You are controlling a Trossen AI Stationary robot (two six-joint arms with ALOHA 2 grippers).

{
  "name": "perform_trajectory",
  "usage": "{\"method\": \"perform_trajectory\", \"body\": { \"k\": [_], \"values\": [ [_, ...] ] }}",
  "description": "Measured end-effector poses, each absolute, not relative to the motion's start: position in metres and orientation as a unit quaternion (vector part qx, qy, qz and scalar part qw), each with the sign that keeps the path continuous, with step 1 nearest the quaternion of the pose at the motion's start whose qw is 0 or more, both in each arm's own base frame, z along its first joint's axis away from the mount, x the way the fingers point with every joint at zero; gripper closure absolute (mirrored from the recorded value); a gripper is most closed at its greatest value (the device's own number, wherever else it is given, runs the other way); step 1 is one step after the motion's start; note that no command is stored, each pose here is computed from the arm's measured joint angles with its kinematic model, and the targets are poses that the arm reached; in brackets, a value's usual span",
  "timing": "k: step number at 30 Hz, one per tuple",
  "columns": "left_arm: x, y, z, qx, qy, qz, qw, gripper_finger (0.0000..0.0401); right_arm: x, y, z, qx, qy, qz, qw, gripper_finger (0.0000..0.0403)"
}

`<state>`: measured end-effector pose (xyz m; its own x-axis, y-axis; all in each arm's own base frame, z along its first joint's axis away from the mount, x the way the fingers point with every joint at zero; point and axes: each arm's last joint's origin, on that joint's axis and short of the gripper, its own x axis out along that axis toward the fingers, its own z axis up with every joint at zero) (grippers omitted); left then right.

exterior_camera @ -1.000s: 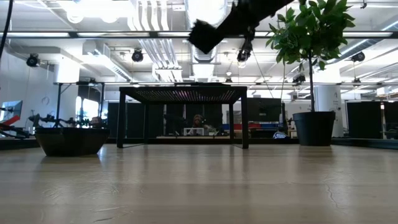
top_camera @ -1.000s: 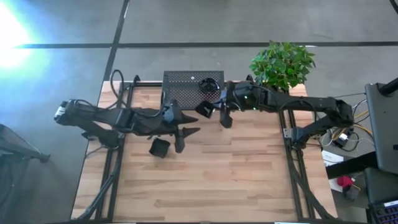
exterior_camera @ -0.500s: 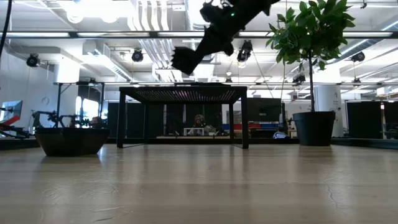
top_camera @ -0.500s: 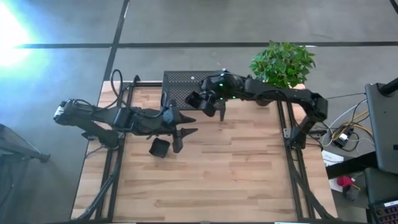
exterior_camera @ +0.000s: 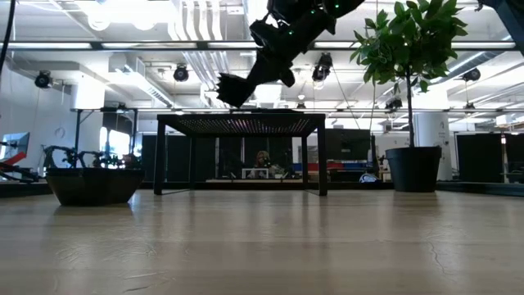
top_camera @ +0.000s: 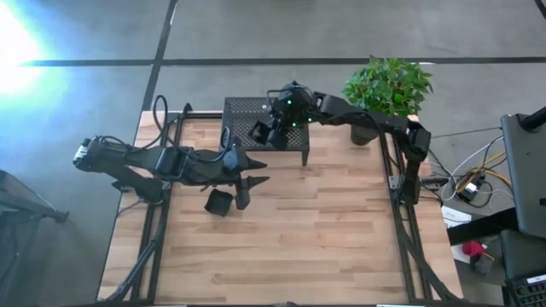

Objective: Pick & Place Mini shaped plates
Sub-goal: Put the stacked black square plates on the shelf

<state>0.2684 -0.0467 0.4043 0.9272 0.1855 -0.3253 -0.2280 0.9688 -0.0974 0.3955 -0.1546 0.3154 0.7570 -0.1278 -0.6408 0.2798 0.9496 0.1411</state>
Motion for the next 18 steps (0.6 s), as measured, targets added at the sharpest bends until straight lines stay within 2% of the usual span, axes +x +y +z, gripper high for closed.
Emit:
{"method": "perform_trajectory", "body": {
  "k": [7,18],
  "values": [
    [0.268,-0.047,0.404,-0.067,0.159,0.105,0.979,0.0238,0.385,-0.168,0.314,0.162,0.353,-0.139,0.911,0.0392],
    [0.268,-0.047,0.404,-0.067,0.159,0.105,0.979,0.0238,0.388,-0.173,0.303,0.168,0.368,-0.141,0.904,0.0392]
  ]
}}
